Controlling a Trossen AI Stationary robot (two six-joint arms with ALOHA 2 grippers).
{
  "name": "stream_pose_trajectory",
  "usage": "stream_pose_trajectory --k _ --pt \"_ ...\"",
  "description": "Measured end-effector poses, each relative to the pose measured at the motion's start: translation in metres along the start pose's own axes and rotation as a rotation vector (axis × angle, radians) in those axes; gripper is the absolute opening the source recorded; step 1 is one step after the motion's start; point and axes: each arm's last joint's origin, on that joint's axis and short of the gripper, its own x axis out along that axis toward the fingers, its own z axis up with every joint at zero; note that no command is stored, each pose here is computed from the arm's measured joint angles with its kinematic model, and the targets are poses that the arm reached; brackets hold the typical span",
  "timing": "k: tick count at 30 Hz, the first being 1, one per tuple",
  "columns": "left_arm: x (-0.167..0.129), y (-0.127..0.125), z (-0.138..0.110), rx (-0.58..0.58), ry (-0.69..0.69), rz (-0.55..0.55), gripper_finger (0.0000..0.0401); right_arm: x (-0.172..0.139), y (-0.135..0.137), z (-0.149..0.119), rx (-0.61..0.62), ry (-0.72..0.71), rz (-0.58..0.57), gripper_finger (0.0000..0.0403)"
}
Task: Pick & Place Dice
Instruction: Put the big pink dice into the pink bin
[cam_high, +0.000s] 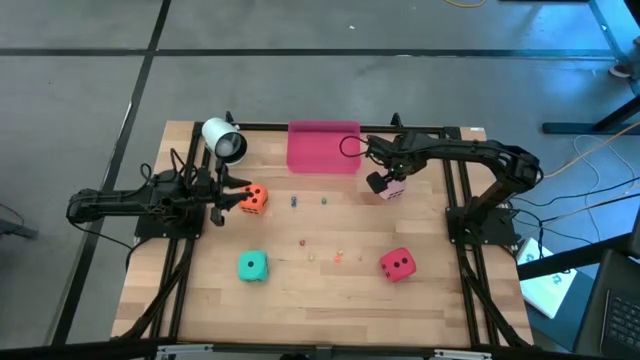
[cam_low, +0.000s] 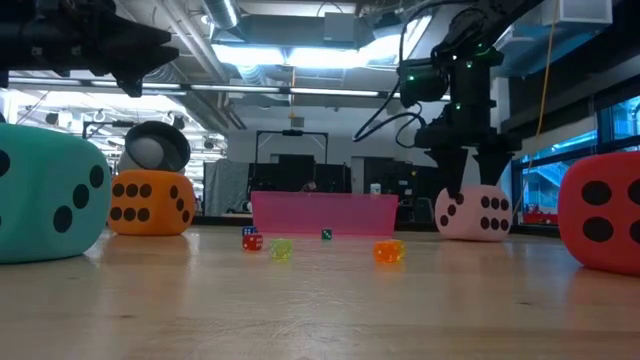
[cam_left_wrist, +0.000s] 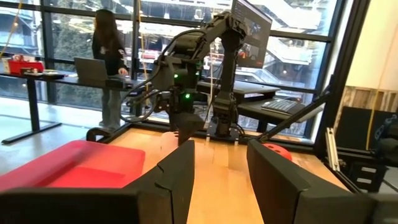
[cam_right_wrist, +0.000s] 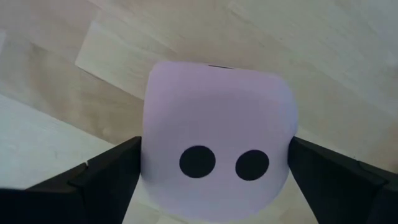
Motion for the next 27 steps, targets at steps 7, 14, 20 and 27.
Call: stream_pose_trajectory --k 7,14,20,27 --pt "0.0000 -0.0003 0.0000 0.001 0.001 -0.012 0.0143 0.0015 0.0006 -0.0001 0.010 0.010 0.012 0.0386" --pt "0.0000 -0.0003 -0.0001 0.002 0.002 -0.012 0.0143 0.0028 0.0009 -0.0003 0.011 0.014 0.017 0.0386" --pt "0.0000 -0.0003 -0.0001 0.002 0.002 -0.012 0.0143 0.0028 0.0009 -0.0003 0.010 0.015 0.018 0.0362" --pt "0.0000 -0.0003 -0.0001 0.001 0.002 -0.012 0.0143 0.0028 0.0009 -0.0005 0.010 0.017 0.017 0.0331"
